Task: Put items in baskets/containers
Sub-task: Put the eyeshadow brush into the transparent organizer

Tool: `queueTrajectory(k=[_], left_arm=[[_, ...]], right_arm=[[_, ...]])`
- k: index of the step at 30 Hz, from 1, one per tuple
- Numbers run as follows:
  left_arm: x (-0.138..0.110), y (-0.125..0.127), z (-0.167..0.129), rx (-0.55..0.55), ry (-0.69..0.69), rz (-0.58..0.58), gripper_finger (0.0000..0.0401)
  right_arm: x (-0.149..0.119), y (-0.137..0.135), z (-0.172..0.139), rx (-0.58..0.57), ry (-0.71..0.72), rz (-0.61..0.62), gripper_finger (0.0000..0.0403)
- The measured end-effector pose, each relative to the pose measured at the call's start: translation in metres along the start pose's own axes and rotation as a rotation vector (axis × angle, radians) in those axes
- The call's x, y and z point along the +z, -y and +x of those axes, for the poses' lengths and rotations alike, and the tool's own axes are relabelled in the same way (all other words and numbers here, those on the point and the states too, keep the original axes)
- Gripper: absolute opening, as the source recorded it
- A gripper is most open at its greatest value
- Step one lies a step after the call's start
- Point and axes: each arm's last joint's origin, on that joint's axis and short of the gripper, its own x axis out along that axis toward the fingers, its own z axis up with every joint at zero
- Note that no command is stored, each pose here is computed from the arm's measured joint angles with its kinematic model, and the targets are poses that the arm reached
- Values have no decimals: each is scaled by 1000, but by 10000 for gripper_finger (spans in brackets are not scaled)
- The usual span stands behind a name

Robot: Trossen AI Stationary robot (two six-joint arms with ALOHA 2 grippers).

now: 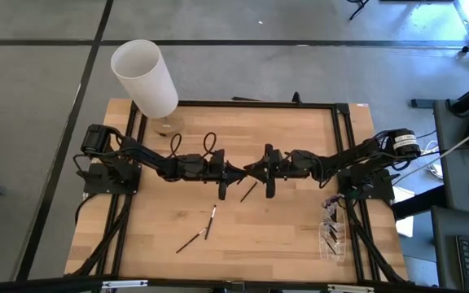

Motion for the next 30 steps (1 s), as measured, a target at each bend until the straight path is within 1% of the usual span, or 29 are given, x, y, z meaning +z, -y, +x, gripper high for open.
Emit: queueTrajectory(k=[7,12,16,18,20,23,25,27,30], left_arm=[[-2,0,0,-22,-30,35,33],[-3,-1,0,-17,-46,55,42],[-10,-5,-1,9,-129,76,68],[-16,-8,-1,28,-188,82,84],[-20,-11,-2,45,-234,86,102],[-23,-15,-3,70,-278,90,128],[-24,-16,-4,82,-291,87,142],[-25,-17,-4,88,-298,79,154],[-24,-18,-4,86,-299,75,163]], right_arm=[[-1,0,0,4,-12,-19,26],[-2,1,0,-18,-25,-33,26],[-3,2,-1,-43,-65,-34,26],[2,1,-1,-87,-135,-43,26],[10,-4,0,-150,-240,-64,26],[19,-19,-1,-270,-432,-111,26],[26,-34,-3,-320,-528,-138,26],[35,-52,-5,-324,-589,-145,27],[48,-77,-10,-272,-667,-137,33]])
